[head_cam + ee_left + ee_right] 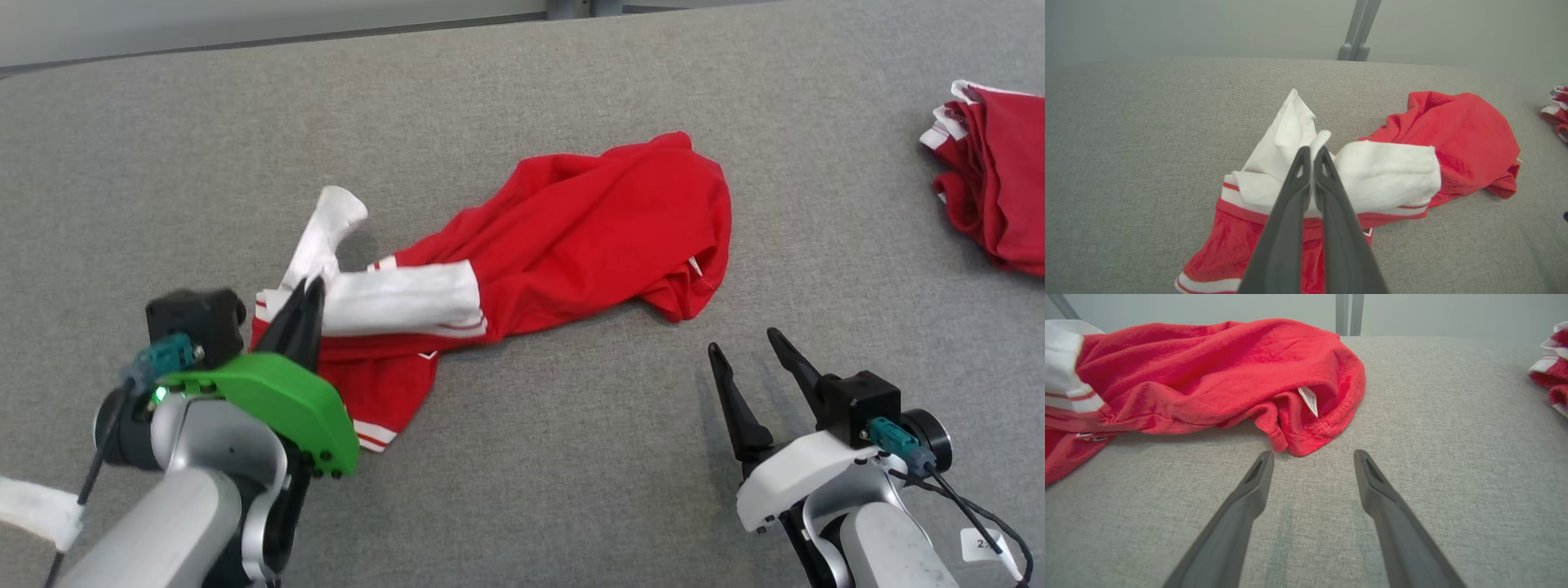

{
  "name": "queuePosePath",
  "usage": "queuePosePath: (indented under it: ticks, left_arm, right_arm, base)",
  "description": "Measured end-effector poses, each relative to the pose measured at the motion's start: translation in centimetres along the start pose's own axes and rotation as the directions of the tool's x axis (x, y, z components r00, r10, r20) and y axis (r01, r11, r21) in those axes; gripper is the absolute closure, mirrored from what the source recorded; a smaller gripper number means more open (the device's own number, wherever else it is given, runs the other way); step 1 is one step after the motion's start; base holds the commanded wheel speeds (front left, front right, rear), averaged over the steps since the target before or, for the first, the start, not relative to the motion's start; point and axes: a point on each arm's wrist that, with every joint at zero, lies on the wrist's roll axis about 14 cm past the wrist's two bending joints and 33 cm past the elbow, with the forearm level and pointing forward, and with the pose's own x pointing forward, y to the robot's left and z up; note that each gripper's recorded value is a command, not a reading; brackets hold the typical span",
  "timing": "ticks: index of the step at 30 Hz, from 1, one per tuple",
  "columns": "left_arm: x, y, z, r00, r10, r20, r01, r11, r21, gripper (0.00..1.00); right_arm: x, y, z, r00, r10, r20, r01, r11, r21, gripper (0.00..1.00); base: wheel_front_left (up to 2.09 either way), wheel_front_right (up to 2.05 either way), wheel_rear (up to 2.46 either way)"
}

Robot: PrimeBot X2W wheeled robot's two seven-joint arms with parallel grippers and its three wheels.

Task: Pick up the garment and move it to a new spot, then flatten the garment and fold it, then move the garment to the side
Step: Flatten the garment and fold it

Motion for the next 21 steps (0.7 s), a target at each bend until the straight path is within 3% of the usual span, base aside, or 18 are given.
queuePosePath:
  ticks: [8,18,19,20,21]
  left_arm:
    - [-6.3,0.3,-4.7,0.991,0.066,-0.116,-0.079,0.991,-0.107,1.00]
    - [-8.8,2.4,-9.5,0.962,0.179,-0.205,-0.218,0.959,-0.182,1.00]
    - [-9.0,2.8,-10.1,0.957,0.195,-0.216,-0.237,0.953,-0.191,0.82]
    - [-9.1,2.9,-10.5,0.953,0.207,-0.224,-0.252,0.947,-0.200,0.00]
    - [-9.2,3.1,-11.2,0.946,0.216,-0.242,-0.266,0.944,-0.197,0.00]
  right_arm:
    - [-0.5,1.7,1.3,0.999,0.043,0.027,-0.042,0.999,-0.007,0.00]
    - [-0.9,2.9,2.6,0.995,0.076,0.058,-0.075,0.997,-0.014,0.00]
    - [-1.0,2.9,2.6,0.995,0.076,0.059,-0.075,0.997,-0.014,0.00]
    - [-1.0,2.9,2.7,0.995,0.074,0.060,-0.074,0.997,-0.013,0.00]
    - [-1.1,2.8,2.7,0.995,0.073,0.062,-0.072,0.997,-0.013,0.00]
  base:
    - [0.00,0.00,0.00]
    - [0.00,0.00,0.00]
    - [0.00,0.00,0.00]
    - [0.00,0.00,0.00]
    - [0.00,0.00,0.00]
